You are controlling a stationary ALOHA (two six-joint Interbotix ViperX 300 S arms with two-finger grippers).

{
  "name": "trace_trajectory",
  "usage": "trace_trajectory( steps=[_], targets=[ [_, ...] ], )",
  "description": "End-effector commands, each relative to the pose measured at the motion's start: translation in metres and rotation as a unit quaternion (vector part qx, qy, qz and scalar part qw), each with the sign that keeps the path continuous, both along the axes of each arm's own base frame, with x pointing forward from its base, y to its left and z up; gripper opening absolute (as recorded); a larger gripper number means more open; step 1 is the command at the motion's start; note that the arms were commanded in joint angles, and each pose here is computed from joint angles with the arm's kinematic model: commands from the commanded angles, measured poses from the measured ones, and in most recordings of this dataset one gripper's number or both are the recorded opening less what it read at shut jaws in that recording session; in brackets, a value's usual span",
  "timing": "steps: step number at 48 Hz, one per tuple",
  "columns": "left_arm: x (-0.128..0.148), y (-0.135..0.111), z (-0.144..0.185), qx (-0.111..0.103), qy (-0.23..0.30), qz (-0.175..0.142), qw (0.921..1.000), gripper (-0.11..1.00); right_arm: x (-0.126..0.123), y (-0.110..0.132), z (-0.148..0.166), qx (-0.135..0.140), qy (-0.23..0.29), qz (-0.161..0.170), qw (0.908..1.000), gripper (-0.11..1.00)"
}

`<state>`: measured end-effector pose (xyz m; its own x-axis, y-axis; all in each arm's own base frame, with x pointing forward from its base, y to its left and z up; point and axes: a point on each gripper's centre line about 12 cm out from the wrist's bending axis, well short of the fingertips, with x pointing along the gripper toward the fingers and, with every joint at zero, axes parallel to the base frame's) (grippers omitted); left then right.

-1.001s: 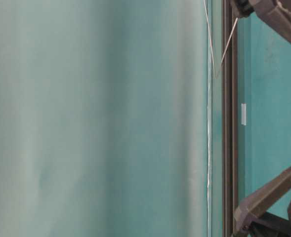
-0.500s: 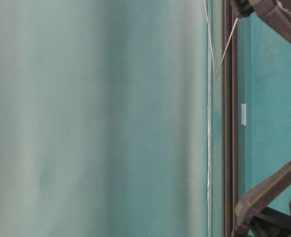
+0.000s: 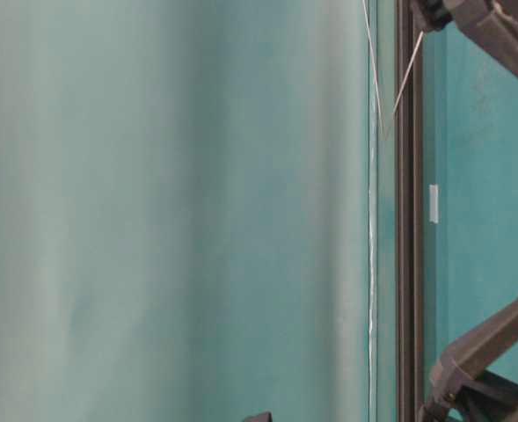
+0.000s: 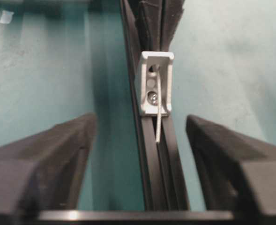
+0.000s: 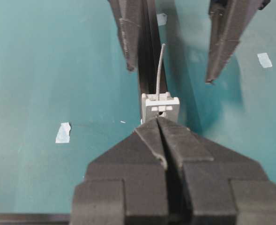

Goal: Insert the wire through the hole in the metal fitting.
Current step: 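Move the left gripper to the wire tip emerging past the fitting, then close the left gripper on the protruding wire tip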

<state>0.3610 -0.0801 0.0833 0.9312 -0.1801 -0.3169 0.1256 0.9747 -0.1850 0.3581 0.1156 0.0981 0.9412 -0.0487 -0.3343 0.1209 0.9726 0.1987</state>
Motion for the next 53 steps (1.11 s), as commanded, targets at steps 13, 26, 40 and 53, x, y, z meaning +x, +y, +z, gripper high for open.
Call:
trace_trajectory(
  steps=[13, 26, 40, 53],
  targets=[
    [0.0054, -0.0041, 0.0084, -0.012, -0.013, 0.000, 0.9998, -0.10, 0.0030, 0.0016, 0.0084, 0.009, -0.013, 0.000, 0.9999, -0.01],
    [0.0070, -0.0052, 0.0077, -0.011, -0.003, -0.001, 0.9999, -0.10, 0.0026, 0.0024, 0.0078, 0.013, -0.010, 0.001, 0.9999, -0.01],
    [0.0065, -0.0051, 0.0072, -0.010, -0.002, -0.001, 0.9999, -0.10, 0.0046, 0.0029, 0.0138, 0.016, -0.018, 0.000, 0.9997, 0.01],
    [0.0019, -0.0046, 0.0083, -0.009, 0.004, -0.002, 0.9999, -0.10, 0.0022, 0.0018, 0.0161, 0.016, -0.018, 0.001, 0.9997, 0.68]
  ],
)
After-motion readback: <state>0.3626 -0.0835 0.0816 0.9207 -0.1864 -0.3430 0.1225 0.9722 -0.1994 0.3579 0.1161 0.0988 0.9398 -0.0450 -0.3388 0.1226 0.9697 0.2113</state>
